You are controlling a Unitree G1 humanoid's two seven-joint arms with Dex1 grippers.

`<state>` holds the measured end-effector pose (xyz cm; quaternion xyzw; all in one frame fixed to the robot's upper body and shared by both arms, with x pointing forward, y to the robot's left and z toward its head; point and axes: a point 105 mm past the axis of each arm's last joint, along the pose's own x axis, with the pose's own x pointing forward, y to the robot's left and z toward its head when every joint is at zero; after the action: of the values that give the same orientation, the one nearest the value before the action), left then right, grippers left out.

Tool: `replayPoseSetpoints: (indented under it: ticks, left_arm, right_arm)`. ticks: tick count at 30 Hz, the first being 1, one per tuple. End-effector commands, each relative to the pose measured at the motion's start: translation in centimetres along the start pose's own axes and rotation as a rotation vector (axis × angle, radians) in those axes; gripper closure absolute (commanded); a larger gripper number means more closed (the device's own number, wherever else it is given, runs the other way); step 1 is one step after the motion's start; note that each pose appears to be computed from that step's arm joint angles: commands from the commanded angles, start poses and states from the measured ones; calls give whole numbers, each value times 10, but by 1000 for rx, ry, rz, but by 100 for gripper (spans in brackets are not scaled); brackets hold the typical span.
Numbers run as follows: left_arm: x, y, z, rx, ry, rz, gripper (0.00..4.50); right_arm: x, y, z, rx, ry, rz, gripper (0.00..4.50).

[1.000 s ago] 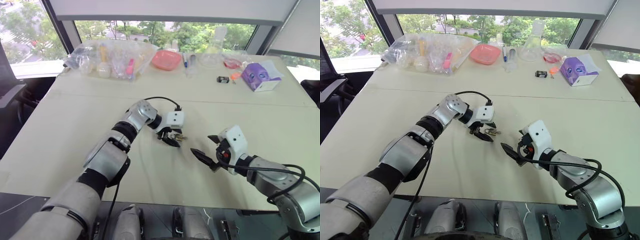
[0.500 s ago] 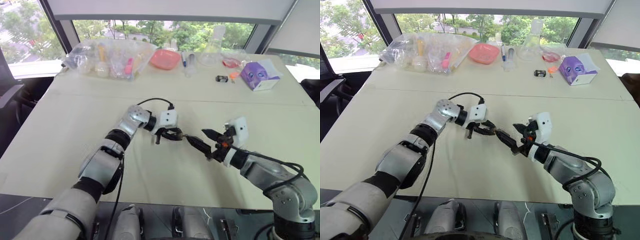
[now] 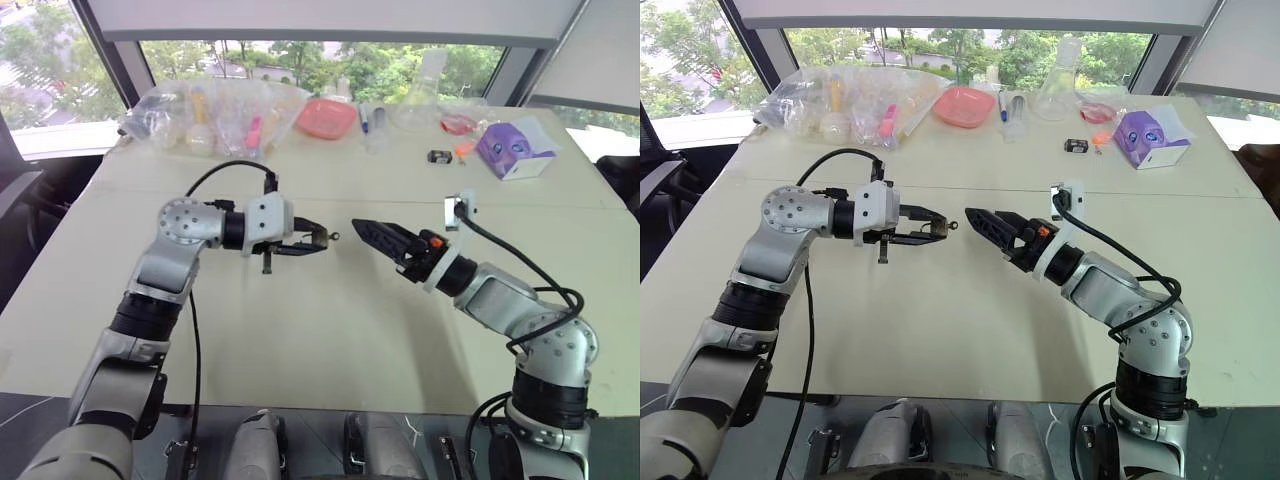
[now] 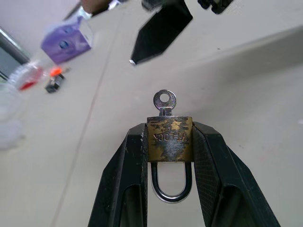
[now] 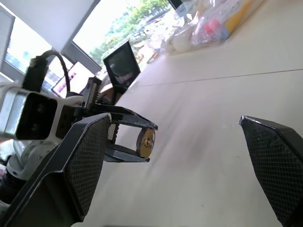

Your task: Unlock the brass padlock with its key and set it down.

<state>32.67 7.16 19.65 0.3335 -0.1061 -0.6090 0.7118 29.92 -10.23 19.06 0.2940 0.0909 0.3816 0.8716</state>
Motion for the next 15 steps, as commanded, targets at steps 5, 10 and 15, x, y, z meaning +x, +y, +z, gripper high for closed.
replayPoseSetpoints:
  ticks: [5, 10, 15]
  left_arm:
    - [8, 2, 16, 68, -46, 77, 379]
    - [11, 2, 18, 101, -44, 75, 379]
    - [15, 0, 22, 113, -59, 63, 379]
  right_arm:
    - [4, 15, 1, -26, 47, 70, 0]
    - [6, 17, 0, -25, 53, 76, 0]
    - [8, 19, -2, -18, 53, 85, 26]
